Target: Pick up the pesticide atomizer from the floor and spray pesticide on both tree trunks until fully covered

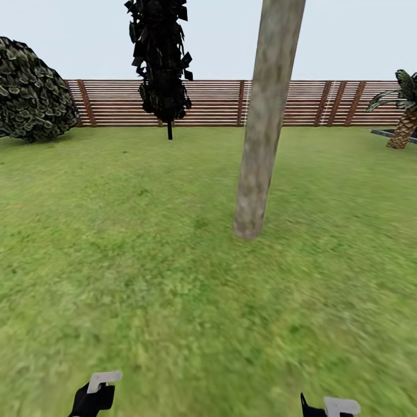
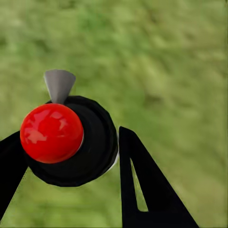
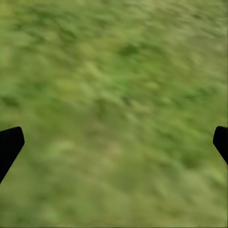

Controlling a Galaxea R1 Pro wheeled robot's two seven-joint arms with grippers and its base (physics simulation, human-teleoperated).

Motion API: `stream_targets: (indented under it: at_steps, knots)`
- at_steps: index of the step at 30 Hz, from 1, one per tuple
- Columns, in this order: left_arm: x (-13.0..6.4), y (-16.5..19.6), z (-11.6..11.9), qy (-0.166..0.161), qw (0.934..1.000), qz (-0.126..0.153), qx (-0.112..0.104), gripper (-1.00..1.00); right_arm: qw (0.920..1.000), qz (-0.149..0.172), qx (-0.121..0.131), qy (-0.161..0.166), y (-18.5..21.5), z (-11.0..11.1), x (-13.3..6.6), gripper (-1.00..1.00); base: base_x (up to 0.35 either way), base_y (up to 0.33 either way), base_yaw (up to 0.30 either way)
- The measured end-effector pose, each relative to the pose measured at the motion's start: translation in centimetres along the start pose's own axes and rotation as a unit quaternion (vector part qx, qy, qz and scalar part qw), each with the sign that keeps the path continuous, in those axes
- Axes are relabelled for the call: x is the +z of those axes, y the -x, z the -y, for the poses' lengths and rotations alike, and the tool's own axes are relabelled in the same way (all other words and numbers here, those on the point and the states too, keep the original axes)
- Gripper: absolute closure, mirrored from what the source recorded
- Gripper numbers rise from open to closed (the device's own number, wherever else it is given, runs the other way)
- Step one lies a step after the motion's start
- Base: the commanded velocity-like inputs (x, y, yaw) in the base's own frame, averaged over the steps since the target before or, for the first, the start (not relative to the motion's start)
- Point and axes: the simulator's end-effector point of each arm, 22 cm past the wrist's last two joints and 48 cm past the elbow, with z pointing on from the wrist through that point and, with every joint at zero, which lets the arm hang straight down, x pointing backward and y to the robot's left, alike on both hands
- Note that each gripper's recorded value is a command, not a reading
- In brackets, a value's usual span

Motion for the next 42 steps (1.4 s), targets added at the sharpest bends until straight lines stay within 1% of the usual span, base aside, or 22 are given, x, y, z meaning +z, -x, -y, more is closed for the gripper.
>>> stream_targets:
  at_steps: [6,26,42]
  knots:
    - [0.01,0.03,-0.04,0.0,1.0,0.0,0.0,1.0,1.0,0.0,0.0,0.0,-0.04,-0.03,-0.01,-1.0,0.335,0.0,-0.152]
    - [0.02,0.07,-0.12,0.001,1.0,0.001,0.001,1.0,1.0,-0.001,-0.001,0.002,-0.06,-0.13,-0.02,-1.0,0.332,-0.019,-0.25]
    - [0.01,0.05,-0.06,0.0,1.0,0.001,0.001,1.0,1.0,0.003,-0.002,0.003,0.28,-0.15,0.06,-1.0,0.284,-0.179,-0.016]
